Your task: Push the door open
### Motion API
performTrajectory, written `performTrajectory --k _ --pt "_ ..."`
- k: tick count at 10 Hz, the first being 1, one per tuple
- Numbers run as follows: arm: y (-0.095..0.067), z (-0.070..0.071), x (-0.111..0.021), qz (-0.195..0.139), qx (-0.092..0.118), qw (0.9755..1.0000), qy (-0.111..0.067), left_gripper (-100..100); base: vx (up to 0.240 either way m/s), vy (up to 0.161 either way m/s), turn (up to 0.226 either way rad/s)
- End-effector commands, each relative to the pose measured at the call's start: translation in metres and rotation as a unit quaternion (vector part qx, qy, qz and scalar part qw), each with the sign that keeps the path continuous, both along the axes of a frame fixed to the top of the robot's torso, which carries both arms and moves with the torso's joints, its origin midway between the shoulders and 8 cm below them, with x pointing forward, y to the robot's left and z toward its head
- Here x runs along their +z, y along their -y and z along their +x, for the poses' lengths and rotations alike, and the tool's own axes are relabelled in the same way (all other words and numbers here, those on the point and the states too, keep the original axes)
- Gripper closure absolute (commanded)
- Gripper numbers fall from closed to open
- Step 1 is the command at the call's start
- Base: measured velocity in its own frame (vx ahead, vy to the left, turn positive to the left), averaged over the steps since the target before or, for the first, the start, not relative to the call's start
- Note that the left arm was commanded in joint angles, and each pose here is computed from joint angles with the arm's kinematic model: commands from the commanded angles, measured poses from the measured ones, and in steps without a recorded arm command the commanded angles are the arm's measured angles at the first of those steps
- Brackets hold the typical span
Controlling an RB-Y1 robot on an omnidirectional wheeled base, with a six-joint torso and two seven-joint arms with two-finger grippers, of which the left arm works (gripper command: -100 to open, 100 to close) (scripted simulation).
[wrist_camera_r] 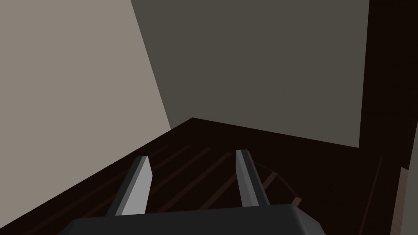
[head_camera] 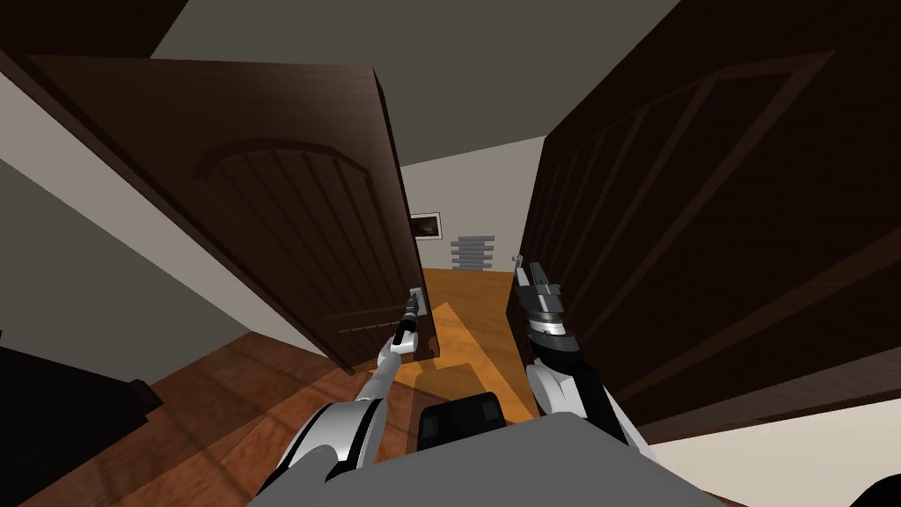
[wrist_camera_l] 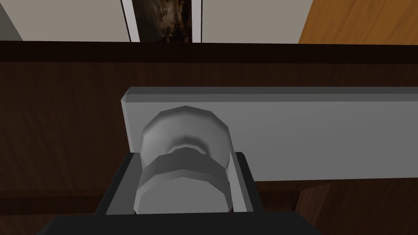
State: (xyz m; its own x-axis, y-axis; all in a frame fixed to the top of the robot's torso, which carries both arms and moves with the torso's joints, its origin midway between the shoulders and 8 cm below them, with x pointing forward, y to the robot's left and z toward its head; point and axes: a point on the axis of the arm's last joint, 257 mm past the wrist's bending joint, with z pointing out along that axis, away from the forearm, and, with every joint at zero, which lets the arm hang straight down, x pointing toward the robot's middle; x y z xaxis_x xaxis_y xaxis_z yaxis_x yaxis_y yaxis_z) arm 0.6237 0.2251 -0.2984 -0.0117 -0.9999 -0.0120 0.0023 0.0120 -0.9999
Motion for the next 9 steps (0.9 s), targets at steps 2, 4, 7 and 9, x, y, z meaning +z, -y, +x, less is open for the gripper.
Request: performTrajectory --k 2,4,7,9 --pt "-0.009 0.0 -0.001 0.0 0.008 1.0 -0.001 100 0.047 -0.017 0.01" --pt "-0.017 -0.001 -0.001 0.0 0.015 0.9999 -0.001 100 0.16 -0.074 0.052" --pt "-0.031 -0.001 -0.001 0.0 0.026 0.9997 -0.002 100 0.172 -0.063 0.036" --pt "-0.047 -0.002 -0.002 -0.001 0.04 0.9992 -0.002 100 0.15 -0.067 0.051"
